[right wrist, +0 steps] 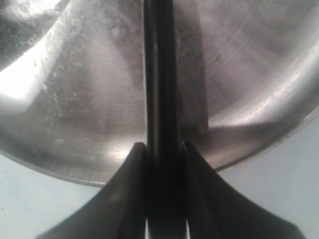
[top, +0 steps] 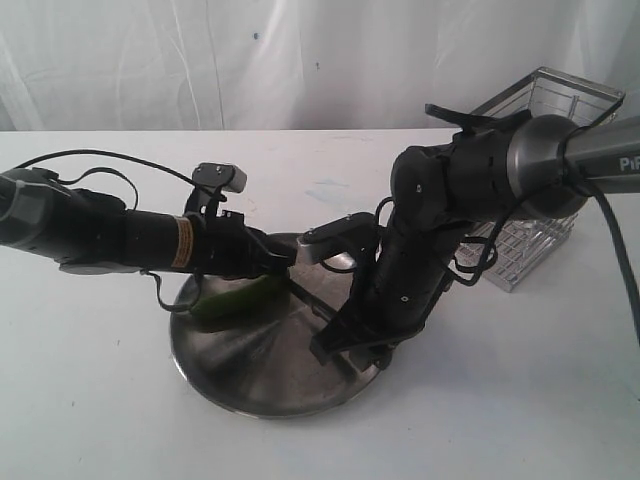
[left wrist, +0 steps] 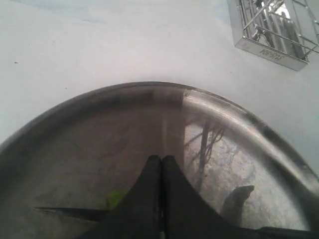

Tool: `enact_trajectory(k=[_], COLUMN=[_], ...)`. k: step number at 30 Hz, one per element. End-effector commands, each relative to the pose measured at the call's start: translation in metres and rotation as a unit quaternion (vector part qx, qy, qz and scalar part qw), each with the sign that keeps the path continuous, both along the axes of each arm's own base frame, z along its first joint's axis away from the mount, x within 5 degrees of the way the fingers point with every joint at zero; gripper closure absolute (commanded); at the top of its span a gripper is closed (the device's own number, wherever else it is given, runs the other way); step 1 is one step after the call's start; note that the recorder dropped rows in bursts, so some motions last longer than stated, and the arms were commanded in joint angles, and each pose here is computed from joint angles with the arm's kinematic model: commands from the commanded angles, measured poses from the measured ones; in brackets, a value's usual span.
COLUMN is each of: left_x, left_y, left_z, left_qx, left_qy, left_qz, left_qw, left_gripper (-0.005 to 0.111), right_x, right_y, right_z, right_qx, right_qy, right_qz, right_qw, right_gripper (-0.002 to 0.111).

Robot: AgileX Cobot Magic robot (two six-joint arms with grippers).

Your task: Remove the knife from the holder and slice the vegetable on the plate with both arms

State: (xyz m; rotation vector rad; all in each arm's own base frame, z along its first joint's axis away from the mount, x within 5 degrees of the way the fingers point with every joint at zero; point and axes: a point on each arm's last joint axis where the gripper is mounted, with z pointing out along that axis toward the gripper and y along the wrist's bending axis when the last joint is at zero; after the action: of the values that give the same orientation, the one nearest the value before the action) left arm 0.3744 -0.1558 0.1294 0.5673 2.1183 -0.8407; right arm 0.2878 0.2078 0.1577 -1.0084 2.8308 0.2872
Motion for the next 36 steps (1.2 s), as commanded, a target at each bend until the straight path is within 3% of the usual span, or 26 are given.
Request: enact_trajectory(k=[1,4,7,18,26,36], left_x=[-0.005,-0.010,-0.016,-0.035,-0.038,-0.036], left_y=[-0.007,-0.007,-0.006,-0.026,-0.031,-0.028], left_z=[0.008,0.000,-0.013,-0.028,-0.027,-0.025], left_qx=[-0.037,-0.027,0.017,0.106,0.072,0.054], left_qy=[-0.008,0.012,0.027,0.042,0.085,0.101], left_qz=[-0.029,-0.012,0.017,-0.003,0.017,0.039], left_qw=[0.999,0.999,0.999,0.993,0.994,0.993], left_gripper=[0.107,0.107,0.107,0.107,0.107,0.107], right_x=[0.002,0.002,0.002,0.002,-0.010,-0.013], right_y=[-0.001,-0.001,-0.001,-0.001,-0.006,-0.008], right_z=[-0.001,-0.001,-0.001,-0.001,-0.003,-0.002], right_qx=[0.003,0.004,0.005,0.005,-0.029,-0.038], right_qy=[-0.004,-0.003,-0.001,0.000,0.068,0.086], right_qz=[0.000,-0.010,-0.018,-0.030,-0.018,-0.022], right_qw=[1.000,1.000,1.000,1.000,0.997,0.995], right_gripper=[0.108,0.108,0.108,0.108,0.108,0.108])
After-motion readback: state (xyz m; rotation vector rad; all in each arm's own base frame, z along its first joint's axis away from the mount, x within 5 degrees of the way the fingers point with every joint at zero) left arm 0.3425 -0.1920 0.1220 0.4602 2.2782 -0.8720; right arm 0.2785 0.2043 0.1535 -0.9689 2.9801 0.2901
